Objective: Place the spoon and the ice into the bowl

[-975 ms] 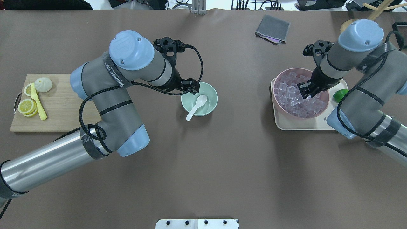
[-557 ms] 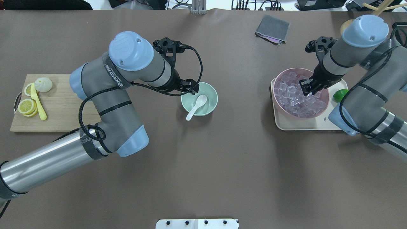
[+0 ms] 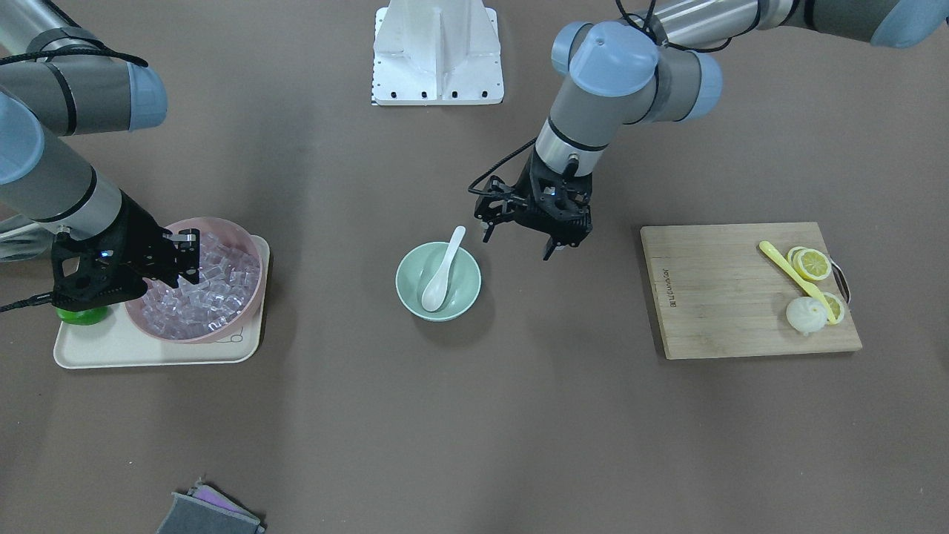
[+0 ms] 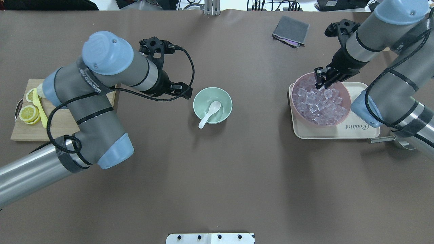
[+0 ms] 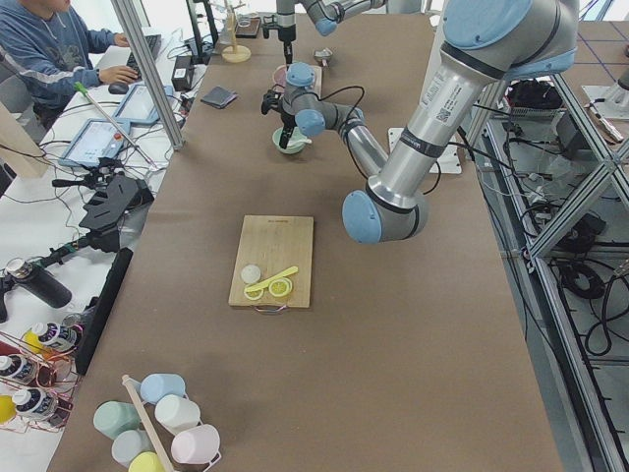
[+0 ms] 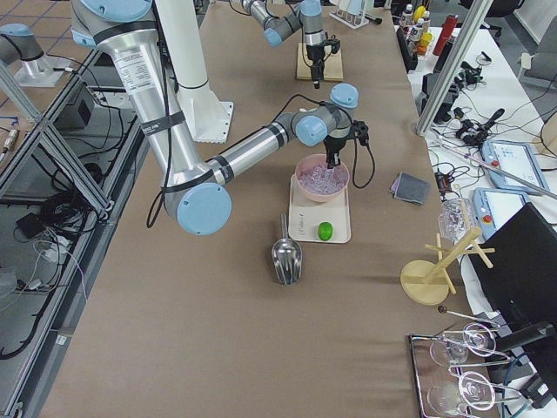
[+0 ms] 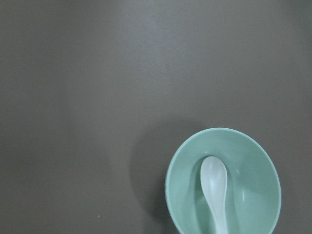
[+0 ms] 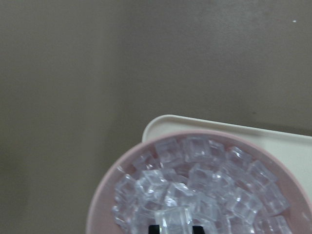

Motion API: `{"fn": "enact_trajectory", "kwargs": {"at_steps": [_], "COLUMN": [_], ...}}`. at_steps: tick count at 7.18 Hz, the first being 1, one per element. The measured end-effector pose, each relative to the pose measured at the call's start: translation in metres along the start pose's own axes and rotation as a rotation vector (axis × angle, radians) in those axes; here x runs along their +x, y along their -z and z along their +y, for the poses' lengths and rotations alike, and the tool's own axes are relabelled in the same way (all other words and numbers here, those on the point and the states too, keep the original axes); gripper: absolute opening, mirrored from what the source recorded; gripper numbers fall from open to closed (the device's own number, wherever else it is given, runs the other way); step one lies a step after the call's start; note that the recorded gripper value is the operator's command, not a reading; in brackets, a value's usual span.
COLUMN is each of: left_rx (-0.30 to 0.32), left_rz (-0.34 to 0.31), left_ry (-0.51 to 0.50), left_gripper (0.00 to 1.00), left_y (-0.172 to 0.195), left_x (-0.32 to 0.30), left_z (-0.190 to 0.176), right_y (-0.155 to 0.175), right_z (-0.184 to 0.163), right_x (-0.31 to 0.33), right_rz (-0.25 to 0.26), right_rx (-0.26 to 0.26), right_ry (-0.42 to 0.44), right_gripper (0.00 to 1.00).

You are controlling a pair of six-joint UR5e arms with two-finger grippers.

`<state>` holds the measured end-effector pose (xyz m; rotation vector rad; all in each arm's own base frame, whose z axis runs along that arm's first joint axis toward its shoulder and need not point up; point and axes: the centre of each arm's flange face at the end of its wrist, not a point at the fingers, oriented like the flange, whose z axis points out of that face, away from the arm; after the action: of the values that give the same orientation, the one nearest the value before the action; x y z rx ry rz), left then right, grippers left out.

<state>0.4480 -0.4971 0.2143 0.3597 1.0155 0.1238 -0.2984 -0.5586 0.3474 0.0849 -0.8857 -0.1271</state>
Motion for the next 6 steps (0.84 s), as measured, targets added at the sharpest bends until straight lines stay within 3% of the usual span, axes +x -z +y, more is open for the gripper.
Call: {"fn": "enact_trajectory", "kwargs": {"at_steps": [3,6], "left_rx": [-0.024,-0.056], "left_rz": [-0.021,-0.036], "left_ry": [-0.082,-0.152], "left_gripper": [0.97,0.97], "left_y": [0.043,0.099], "left_x": [-0.098,-0.211], "left_z": [0.001,0.005], "right_y": [0.009,-0.029], "right_z": [-0.006,0.004], "right_x": [-0.101,-0.216], "right_rz": [-0.078,-0.127], "right_rx": [0.015,0.084], "right_ry": [-0.105,-0.193], "right_gripper": [0.00,0.00]}}
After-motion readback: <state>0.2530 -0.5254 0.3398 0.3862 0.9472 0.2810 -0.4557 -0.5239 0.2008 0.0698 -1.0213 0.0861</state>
